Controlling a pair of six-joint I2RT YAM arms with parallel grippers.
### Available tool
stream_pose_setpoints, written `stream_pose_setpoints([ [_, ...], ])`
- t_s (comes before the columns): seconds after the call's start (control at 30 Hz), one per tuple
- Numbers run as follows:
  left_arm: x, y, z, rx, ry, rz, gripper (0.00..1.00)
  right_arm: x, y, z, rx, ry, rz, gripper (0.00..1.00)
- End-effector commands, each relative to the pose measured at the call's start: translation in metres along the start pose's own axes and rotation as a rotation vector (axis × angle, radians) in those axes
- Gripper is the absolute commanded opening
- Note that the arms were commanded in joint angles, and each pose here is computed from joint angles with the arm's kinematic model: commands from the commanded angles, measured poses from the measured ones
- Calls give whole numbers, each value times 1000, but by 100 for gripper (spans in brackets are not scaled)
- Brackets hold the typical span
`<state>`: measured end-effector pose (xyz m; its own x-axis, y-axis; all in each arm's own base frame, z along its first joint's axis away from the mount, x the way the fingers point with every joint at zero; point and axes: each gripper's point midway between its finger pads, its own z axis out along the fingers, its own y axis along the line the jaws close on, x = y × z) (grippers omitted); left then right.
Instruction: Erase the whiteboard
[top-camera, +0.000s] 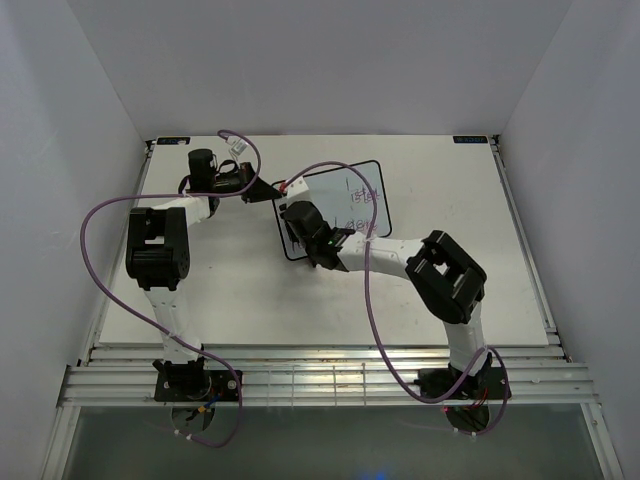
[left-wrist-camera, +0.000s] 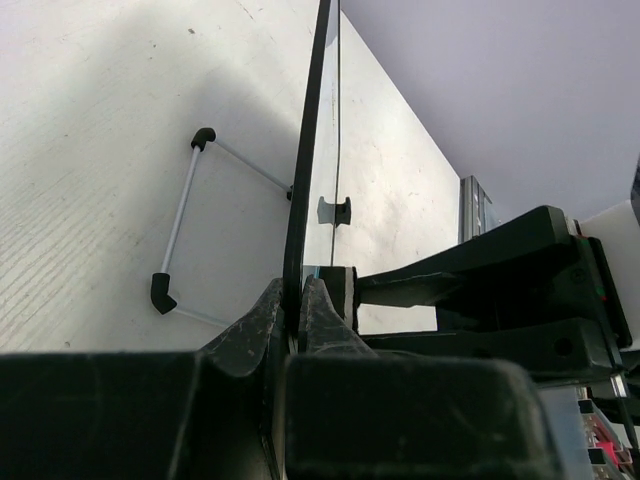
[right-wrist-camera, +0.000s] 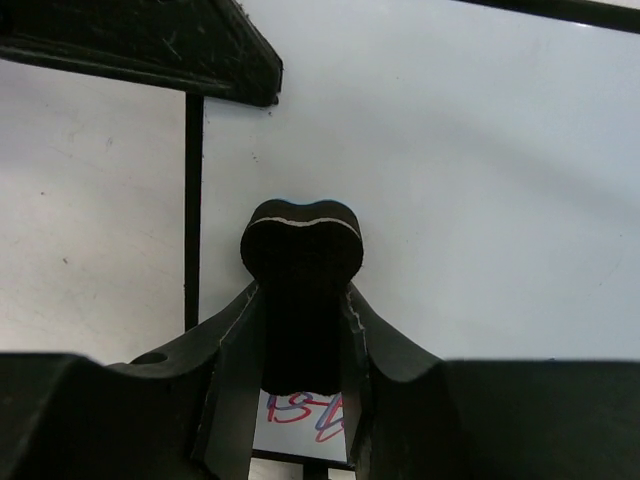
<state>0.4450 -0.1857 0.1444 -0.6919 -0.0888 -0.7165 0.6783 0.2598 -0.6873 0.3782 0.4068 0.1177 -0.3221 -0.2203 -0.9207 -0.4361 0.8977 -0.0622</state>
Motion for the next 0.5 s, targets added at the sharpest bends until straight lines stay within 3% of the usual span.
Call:
stream_pose_setpoints([
  [0.0,-9,-21,6,39,2,190,0,24,-41,1,66,88,10,8],
  [0.23,-8,-22,6,45,5,192,0,6,-144,-1,217,73,104,8],
  [0.47,-6,-21,6,43,8,192,0,40,-228,-19,307,85,208,8],
])
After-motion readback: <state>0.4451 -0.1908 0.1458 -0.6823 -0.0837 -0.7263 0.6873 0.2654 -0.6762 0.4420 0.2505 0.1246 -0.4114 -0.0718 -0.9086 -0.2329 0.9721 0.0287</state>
